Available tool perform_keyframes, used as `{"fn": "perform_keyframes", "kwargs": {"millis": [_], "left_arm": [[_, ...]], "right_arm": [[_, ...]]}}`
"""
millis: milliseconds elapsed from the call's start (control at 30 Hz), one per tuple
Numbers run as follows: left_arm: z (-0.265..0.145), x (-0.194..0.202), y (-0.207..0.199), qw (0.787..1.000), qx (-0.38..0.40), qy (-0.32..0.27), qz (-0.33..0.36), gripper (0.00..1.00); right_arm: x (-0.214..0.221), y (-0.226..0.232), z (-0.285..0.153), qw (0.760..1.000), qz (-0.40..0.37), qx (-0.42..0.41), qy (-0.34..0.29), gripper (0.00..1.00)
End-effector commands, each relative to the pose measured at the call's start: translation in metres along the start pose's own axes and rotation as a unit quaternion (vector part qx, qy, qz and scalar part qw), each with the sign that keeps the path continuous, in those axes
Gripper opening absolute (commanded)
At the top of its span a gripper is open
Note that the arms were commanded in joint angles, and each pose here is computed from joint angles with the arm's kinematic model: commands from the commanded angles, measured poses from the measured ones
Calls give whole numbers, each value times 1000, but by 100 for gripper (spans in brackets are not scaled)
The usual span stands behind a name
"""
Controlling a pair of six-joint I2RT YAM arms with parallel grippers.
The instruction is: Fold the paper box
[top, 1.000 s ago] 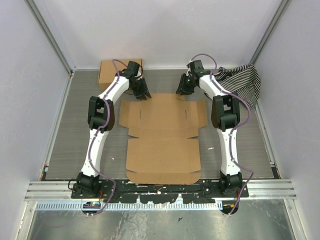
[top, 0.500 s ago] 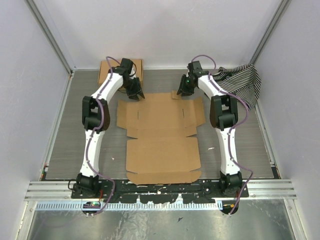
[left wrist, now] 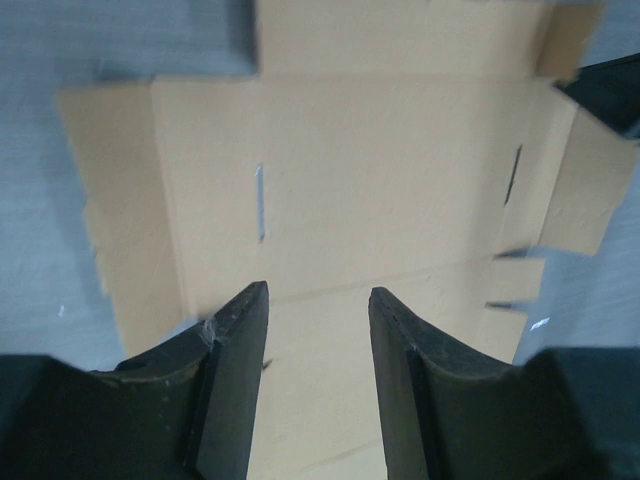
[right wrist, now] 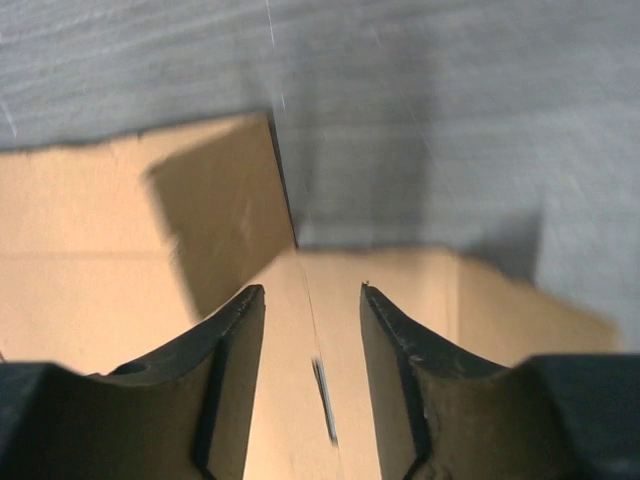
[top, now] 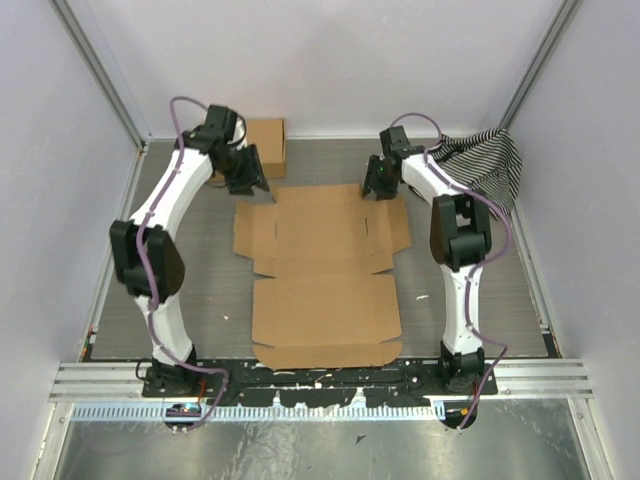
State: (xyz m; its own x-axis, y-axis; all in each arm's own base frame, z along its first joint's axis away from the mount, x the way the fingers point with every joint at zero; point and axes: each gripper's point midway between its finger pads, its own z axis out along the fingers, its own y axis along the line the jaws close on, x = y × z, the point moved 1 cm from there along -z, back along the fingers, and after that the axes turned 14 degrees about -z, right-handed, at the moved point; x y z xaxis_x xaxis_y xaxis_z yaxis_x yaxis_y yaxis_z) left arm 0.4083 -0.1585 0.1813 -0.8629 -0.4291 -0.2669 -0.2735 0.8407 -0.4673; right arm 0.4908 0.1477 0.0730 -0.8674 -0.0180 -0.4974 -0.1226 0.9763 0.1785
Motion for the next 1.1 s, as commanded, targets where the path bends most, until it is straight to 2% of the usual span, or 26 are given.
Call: {"fn": "perform_keyframes", "kwargs": {"millis": [0,167,267,433,700,1067], "left_arm": [[-6,26,34,1000,-18,2,-5,55],[2,70,60,998,-23,45,-31,55],[7,80,66,998,-12,43,-37,55],[12,98,79,997,-14,58,-38,55],[32,116,93,995,-28,86,-47,55],[43,120,97,993,-45,101,-47,55]], "right_arm": [[-7,12,-85,998,-17,-20,-59,55],[56,15,-96,999,-4,-49,-8,58],[92,12,-96,998,6,-52,16,58],[126,13,-101,997,10,-63,38,59],[153,7,-94,996,7,-53,69,60],[161,8,-83,995,5,-43,88,59]]}}
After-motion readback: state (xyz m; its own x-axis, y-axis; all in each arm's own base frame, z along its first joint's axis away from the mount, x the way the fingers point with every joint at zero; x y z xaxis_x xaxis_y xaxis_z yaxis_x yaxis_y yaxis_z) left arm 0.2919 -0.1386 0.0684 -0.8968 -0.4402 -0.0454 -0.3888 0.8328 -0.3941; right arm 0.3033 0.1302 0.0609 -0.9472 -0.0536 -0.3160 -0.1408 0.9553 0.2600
